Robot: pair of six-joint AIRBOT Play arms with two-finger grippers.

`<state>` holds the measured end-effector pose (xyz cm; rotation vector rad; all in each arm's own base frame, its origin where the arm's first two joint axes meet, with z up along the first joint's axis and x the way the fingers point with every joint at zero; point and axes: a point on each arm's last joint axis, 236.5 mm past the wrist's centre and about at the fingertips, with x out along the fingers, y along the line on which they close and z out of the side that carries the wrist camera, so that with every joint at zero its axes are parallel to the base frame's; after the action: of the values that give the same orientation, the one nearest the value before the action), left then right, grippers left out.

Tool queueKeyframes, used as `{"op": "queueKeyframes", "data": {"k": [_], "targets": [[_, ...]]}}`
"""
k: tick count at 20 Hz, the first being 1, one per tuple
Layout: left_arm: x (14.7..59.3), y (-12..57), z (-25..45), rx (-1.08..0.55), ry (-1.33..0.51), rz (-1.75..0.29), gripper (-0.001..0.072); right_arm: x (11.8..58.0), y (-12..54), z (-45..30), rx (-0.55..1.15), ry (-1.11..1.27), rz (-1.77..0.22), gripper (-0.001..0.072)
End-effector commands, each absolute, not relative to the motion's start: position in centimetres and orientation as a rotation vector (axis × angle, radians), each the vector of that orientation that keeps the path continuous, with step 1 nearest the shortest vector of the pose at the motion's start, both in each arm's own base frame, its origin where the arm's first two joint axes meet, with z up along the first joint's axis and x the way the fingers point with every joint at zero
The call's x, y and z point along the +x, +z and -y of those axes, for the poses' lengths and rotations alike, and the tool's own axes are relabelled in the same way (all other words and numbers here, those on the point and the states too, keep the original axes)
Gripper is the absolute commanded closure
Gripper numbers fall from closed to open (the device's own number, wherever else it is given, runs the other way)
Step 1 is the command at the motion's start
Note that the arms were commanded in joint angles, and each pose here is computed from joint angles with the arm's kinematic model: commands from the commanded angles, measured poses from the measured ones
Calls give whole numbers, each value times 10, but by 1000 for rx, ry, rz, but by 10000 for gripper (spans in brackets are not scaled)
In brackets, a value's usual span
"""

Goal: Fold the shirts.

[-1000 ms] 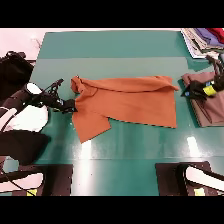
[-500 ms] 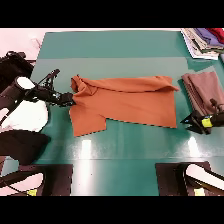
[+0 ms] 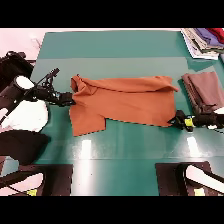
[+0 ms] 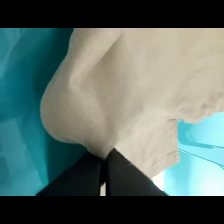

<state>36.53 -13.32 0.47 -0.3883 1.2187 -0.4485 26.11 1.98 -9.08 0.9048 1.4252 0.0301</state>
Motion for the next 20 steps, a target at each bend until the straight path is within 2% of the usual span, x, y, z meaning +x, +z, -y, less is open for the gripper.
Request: {"op": "queueKeyframes", "data": {"k": [1,4,7,9,12,16,18,20], "targets": [[371,25,132,-377,-448,-1152,683,271,-78,-37,833,117,-1417,695],[380,116,131,-333,-473,-936,683,307,-5,-31,703,198,-1244,695],[362,265,134,-241,-535,-609,683,338,145,-14,490,236,-886,695],[323,380,133,-184,-557,-338,682,331,260,-5,346,213,-620,695],[238,516,127,-95,-561,8,683,287,403,-2,157,138,-283,695],[158,605,102,-41,-464,294,684,237,499,-9,40,43,-75,696],[149,621,94,-41,-433,359,684,231,513,-9,28,22,-74,696],[159,617,88,-36,-404,344,684,236,512,-5,44,24,-102,696]]}}
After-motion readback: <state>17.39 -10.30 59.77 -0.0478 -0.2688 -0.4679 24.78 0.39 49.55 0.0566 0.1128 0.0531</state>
